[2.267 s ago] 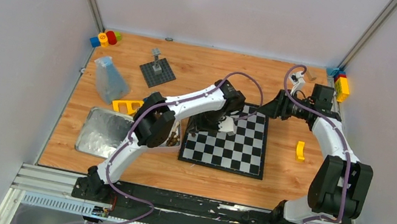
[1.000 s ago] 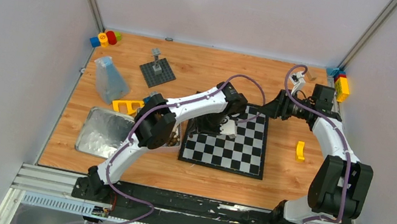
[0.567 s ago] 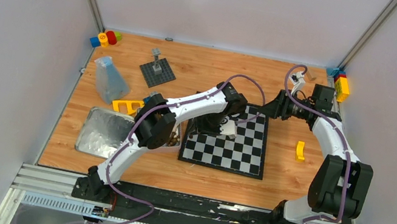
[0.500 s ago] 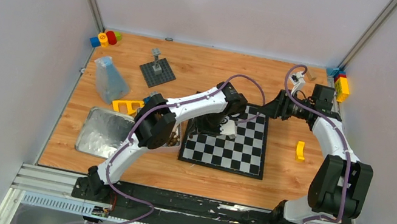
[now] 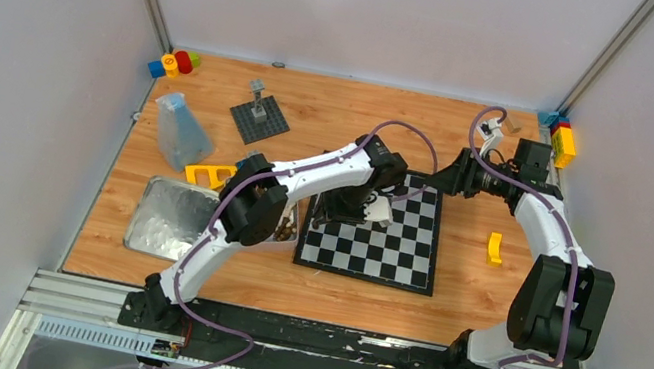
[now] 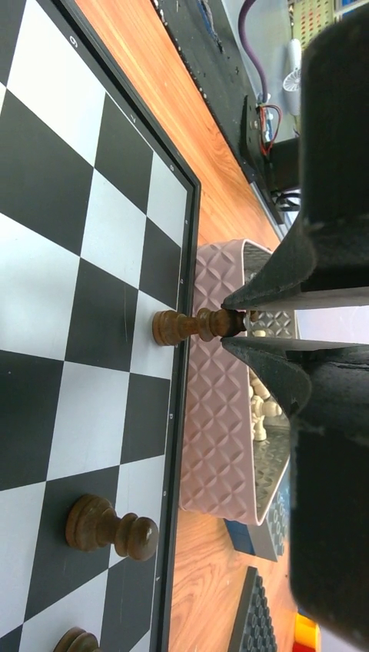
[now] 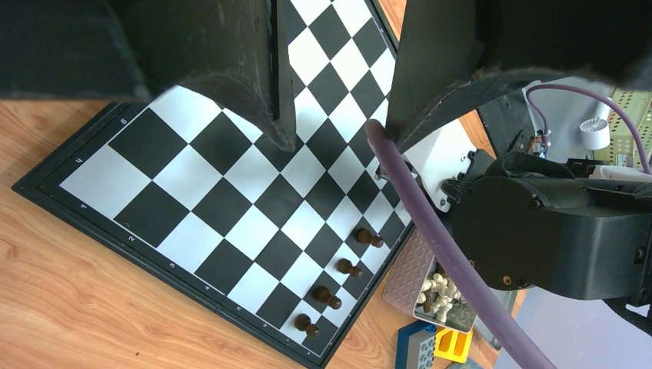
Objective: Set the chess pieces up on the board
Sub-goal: Place the chess piece on the chessboard.
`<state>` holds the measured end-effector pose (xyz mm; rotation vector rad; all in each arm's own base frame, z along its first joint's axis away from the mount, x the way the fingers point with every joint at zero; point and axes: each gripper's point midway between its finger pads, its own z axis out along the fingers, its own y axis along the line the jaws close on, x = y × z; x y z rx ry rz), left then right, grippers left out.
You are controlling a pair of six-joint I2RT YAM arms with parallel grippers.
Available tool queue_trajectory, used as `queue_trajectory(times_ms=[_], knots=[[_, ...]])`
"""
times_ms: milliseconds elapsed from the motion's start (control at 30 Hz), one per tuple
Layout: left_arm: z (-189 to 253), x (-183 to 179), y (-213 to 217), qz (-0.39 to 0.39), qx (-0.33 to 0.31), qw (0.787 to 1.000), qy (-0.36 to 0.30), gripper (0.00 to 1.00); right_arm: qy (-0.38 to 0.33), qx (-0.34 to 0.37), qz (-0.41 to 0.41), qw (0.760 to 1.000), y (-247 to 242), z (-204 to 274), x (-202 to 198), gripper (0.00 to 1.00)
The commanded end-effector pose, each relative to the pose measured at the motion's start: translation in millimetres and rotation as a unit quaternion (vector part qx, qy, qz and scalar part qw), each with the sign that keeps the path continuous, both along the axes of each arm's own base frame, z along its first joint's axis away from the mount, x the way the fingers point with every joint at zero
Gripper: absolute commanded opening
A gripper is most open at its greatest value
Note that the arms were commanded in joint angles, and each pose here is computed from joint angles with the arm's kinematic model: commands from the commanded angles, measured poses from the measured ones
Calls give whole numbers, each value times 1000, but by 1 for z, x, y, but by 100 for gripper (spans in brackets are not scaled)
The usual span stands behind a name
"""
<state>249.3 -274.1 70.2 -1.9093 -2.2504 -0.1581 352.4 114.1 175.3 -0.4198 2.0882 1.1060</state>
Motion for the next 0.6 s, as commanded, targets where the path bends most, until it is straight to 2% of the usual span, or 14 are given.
queue_trajectory(times_ms=[0,167,433,567], knots=[[13,0,-18,11,-55,998,-24,26,-20,7,7,1000,0,5,2,47],[21,6,-16,10,-57,997,-48,29,-21,8,8,1000,0,6,2,47],[48,21,-8,21,-83,991,-101,42,-26,7,5,1000,-1,9,2,47],[67,23,-1,36,-120,986,-113,51,-25,6,2,1000,-3,9,3,47]])
